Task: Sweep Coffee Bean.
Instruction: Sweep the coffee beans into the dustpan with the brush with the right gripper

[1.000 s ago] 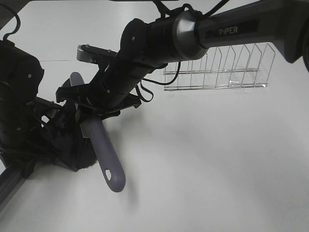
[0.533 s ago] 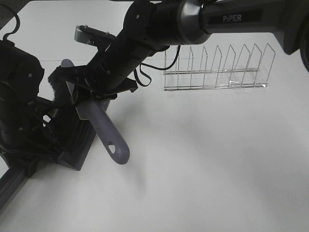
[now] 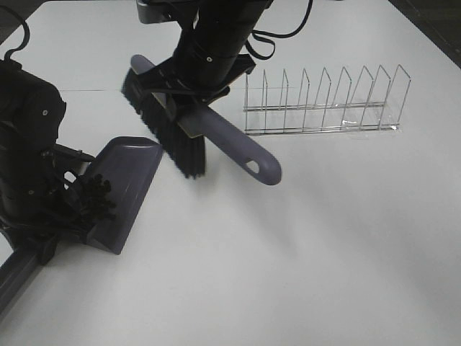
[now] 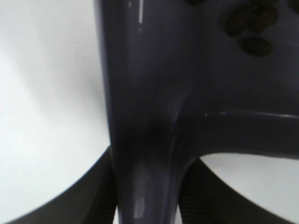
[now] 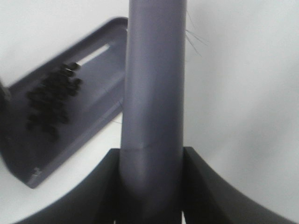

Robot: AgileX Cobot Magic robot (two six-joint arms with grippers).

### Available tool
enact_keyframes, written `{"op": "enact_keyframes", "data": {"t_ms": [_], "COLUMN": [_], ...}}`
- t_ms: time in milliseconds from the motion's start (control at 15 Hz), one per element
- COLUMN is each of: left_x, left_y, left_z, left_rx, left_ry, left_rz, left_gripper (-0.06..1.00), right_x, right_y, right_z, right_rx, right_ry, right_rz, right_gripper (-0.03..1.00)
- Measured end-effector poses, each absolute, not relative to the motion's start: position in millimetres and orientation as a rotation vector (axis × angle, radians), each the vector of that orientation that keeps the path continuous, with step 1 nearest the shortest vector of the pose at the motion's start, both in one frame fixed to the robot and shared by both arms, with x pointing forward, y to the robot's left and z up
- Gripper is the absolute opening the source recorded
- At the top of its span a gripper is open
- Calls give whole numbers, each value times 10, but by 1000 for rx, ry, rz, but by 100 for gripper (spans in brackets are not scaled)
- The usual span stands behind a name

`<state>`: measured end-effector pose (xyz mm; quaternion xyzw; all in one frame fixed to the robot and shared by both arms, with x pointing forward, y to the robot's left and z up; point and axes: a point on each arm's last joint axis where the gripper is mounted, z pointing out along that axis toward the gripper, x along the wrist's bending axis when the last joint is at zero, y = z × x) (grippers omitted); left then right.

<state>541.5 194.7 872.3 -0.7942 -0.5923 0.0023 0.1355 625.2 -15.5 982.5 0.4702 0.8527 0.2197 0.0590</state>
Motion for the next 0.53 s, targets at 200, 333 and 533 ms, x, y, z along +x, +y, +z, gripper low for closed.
{"op": "enact_keyframes", "data": {"t_ms": [200,333,533], "left_x": [5415,5415,5417], "left_y": [1947,1947,1945], "left_z": [8723,8723,8722], "left_rx": [-2301,-2301,-2303], "left_ry": [-1716,-1716,-1718], "left_rz": [7,7,6], "left_gripper": [33,33,33], "right_x": [6270,6272,6240], "right_y": [-298,-300,-115], "right_z": [9631,9373,9120], "right_rx": [1440,1502,1712], "right_ry": [2556,2574,2646], "right_rz": [378,270,404], "right_gripper": [31,31,31]}}
